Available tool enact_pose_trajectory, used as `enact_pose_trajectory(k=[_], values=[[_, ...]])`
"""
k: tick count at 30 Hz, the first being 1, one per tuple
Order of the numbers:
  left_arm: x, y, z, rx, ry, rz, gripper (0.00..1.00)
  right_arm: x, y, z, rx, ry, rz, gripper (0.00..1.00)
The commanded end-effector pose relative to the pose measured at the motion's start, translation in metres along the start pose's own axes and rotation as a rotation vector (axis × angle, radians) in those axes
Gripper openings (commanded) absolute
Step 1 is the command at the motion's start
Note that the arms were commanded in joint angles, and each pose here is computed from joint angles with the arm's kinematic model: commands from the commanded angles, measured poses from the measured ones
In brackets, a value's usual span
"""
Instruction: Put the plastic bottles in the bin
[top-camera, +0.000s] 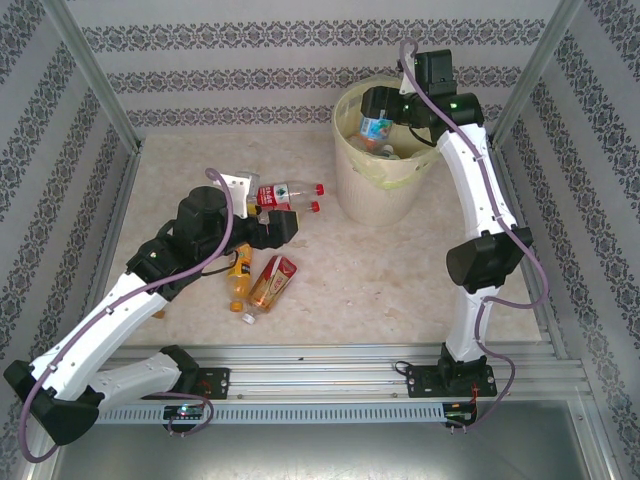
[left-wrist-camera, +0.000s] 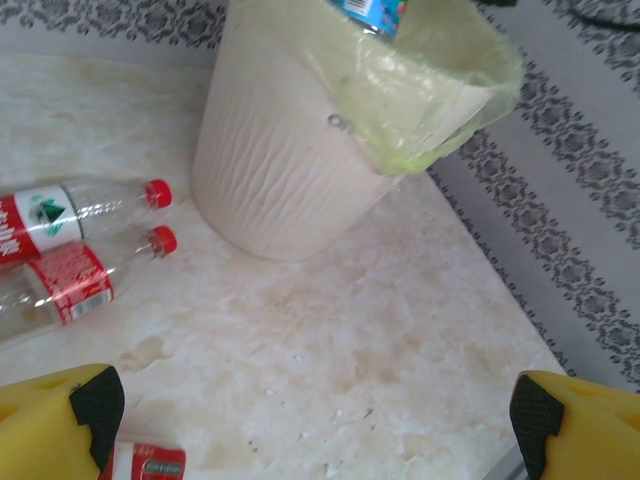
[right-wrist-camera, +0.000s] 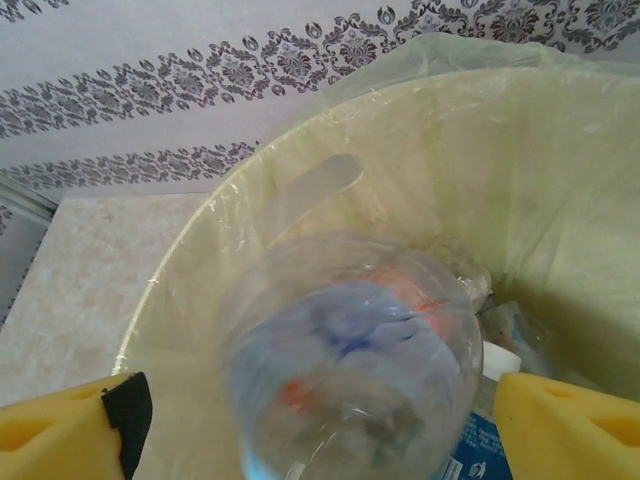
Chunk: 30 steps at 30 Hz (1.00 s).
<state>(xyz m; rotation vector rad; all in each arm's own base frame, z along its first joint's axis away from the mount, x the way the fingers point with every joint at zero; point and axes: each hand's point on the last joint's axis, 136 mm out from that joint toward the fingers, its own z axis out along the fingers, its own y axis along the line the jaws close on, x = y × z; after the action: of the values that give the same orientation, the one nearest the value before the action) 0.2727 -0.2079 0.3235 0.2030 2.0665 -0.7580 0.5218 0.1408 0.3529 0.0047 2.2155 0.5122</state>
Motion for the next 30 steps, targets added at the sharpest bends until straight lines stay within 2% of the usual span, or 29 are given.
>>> enact_pose_trajectory(k=[1, 7, 9, 13, 17, 19, 20, 24, 26, 30], values=[[0.006, 0.011, -0.002, -0.054, 0.033, 0.023, 1.00, -0.014, 0.008, -0.023, -0.039, -0.037, 0.015, 0.98], [0.005, 0.020, -0.009, -0.099, 0.003, 0.062, 1.00, -0.020, 0.003, -0.047, -0.019, -0.055, 0.085, 0.98], [0.007, 0.023, -0.012, -0.118, 0.016, 0.067, 1.00, -0.021, -0.009, -0.056, 0.059, -0.073, 0.155, 0.98], [0.011, 0.029, -0.014, -0.156, 0.045, 0.057, 1.00, -0.019, -0.007, -0.081, 0.070, -0.100, 0.132, 0.98], [0.027, 0.039, -0.013, -0.213, 0.153, 0.084, 1.00, -0.009, 0.006, -0.104, 0.051, -0.132, -0.026, 0.98], [0.036, 0.043, -0.013, -0.231, 0.202, 0.088, 1.00, 0.003, 0.008, -0.113, 0.095, -0.118, -0.109, 0.98], [0.042, 0.046, -0.013, -0.240, 0.231, 0.087, 1.00, 0.009, 0.007, -0.119, 0.127, -0.121, -0.114, 0.98], [0.069, 0.056, -0.012, -0.284, 0.374, 0.077, 1.00, 0.039, 0.015, -0.137, 0.091, -0.126, -0.084, 0.98], [0.083, 0.062, -0.013, -0.304, 0.441, 0.085, 1.00, 0.059, 0.023, -0.143, 0.034, -0.088, -0.045, 0.98], [0.114, 0.068, -0.011, -0.298, 0.569, 0.086, 1.00, 0.108, 0.052, -0.150, -0.176, 0.002, 0.009, 0.98]])
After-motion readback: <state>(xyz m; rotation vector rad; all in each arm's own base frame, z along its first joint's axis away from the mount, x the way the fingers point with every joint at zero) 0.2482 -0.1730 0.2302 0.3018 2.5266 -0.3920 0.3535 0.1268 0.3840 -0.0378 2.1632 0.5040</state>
